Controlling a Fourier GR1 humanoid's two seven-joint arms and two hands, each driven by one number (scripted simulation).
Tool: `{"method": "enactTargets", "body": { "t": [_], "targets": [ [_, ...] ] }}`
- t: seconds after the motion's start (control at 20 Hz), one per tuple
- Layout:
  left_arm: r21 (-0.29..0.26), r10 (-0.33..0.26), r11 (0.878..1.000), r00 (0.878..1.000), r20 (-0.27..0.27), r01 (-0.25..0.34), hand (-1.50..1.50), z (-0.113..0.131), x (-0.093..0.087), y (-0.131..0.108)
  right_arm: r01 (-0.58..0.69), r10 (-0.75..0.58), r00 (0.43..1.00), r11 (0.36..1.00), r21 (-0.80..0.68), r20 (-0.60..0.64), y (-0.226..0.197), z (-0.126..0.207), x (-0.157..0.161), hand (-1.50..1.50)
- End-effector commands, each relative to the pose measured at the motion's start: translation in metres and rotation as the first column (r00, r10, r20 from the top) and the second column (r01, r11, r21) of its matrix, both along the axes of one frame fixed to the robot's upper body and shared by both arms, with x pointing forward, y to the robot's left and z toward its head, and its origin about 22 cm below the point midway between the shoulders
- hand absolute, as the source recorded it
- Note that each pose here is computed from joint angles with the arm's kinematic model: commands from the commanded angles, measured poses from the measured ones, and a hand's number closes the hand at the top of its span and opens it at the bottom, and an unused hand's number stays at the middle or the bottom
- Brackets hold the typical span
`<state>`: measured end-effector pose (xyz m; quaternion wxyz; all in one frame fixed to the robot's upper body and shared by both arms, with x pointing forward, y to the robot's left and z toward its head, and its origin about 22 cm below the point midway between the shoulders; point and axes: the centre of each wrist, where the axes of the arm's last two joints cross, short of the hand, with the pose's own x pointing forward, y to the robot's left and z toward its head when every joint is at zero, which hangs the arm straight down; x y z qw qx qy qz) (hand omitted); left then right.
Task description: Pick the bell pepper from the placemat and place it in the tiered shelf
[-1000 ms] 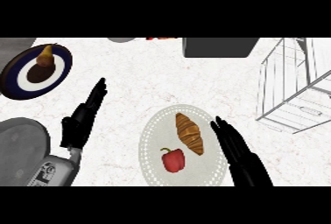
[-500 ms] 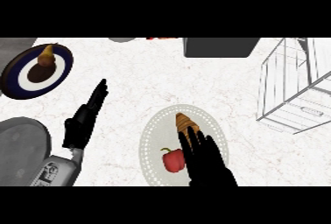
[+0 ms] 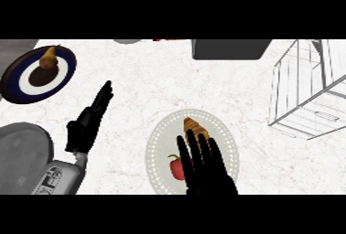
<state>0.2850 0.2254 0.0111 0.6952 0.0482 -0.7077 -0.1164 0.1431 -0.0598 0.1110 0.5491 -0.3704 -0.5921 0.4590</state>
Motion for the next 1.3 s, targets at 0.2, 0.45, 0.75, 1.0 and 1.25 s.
{"method": "enactTargets", "body": {
  "t": [0.2, 0.45, 0.75, 1.0, 1.25],
  "targets": [
    [-0.012, -0.004, 1.000, 1.000, -0.001, 0.004, 0.00, 0.008, -0.006, -0.004, 0.098, -0.097, 0.993, 0.995, 0.019, -0.061, 0.035, -0.004, -0.018, -1.50],
    [0.003, 0.001, 1.000, 1.000, -0.005, -0.001, 0.00, 0.009, -0.008, 0.002, 0.097, -0.093, 0.992, 0.995, 0.037, -0.082, 0.034, -0.020, -0.006, -1.50],
    [-0.002, 0.000, 1.000, 1.000, -0.012, 0.000, 0.00, 0.004, -0.009, -0.015, 0.126, -0.125, 0.988, 0.992, 0.007, -0.085, 0.039, -0.028, -0.002, -1.50],
    [-0.002, -0.015, 1.000, 1.000, 0.006, 0.015, 0.00, 0.010, -0.004, -0.001, 0.133, -0.134, 0.986, 0.991, -0.018, -0.103, 0.040, -0.035, 0.020, -1.50],
    [0.005, -0.009, 1.000, 1.000, -0.010, 0.009, 0.00, -0.006, -0.010, -0.002, 0.125, -0.127, 0.986, 0.992, -0.031, -0.109, 0.042, -0.035, 0.003, -1.50]
  ]
}}
